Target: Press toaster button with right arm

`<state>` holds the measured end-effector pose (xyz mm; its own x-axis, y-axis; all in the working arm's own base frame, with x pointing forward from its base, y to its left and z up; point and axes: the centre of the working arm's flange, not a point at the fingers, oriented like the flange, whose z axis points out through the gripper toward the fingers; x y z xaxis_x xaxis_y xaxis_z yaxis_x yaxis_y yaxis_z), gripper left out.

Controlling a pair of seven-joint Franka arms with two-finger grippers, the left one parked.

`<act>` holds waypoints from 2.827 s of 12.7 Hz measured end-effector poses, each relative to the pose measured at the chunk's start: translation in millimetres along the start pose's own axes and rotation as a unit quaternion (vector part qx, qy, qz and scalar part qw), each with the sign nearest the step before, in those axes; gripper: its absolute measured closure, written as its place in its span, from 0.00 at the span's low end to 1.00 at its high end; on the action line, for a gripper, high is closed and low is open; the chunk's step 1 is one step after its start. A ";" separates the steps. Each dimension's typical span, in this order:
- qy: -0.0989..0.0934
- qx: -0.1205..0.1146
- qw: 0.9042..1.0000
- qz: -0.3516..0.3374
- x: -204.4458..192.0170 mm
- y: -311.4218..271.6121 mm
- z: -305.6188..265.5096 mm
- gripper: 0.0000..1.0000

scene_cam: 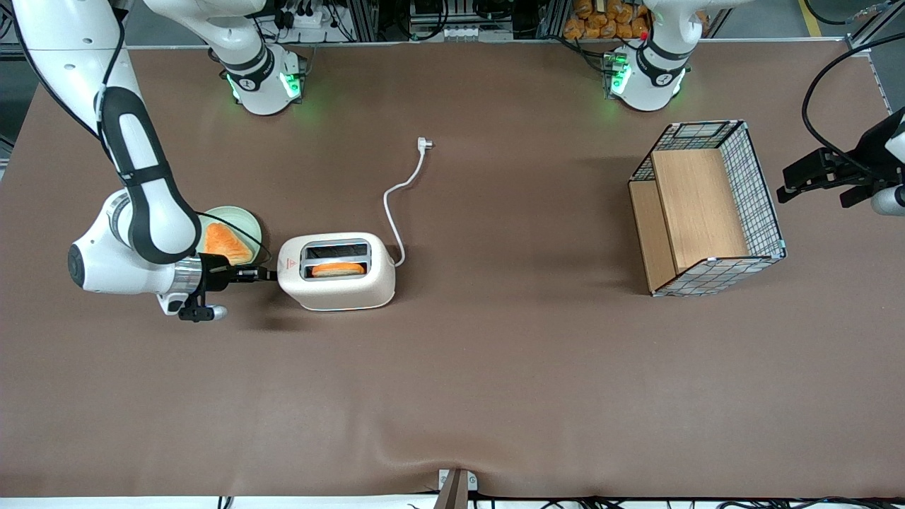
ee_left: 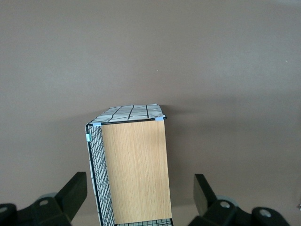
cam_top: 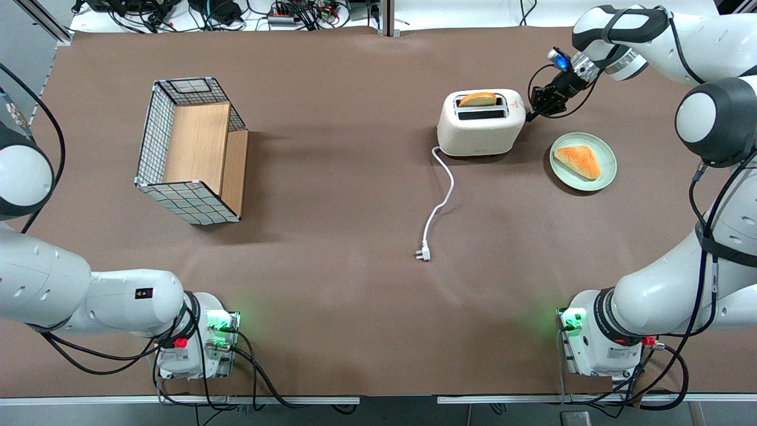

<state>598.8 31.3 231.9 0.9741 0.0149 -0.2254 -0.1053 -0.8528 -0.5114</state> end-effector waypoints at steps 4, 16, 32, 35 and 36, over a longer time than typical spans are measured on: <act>0.000 0.000 1.000 -0.007 0.0 0.2 -0.1 0.99; 0.002 0.007 1.000 -0.023 8.5 15.2 -12.8 0.99; -0.033 -0.128 0.990 -0.047 12.6 -22.8 -141.2 0.00; -0.009 -0.158 0.987 -0.034 -15.6 -56.6 -196.5 0.00; 0.004 -0.169 0.985 -0.032 -25.4 -65.3 -214.2 0.00</act>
<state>623.7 -25.2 448.6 0.9781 0.0715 -0.1953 0.0277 -0.9754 -0.2185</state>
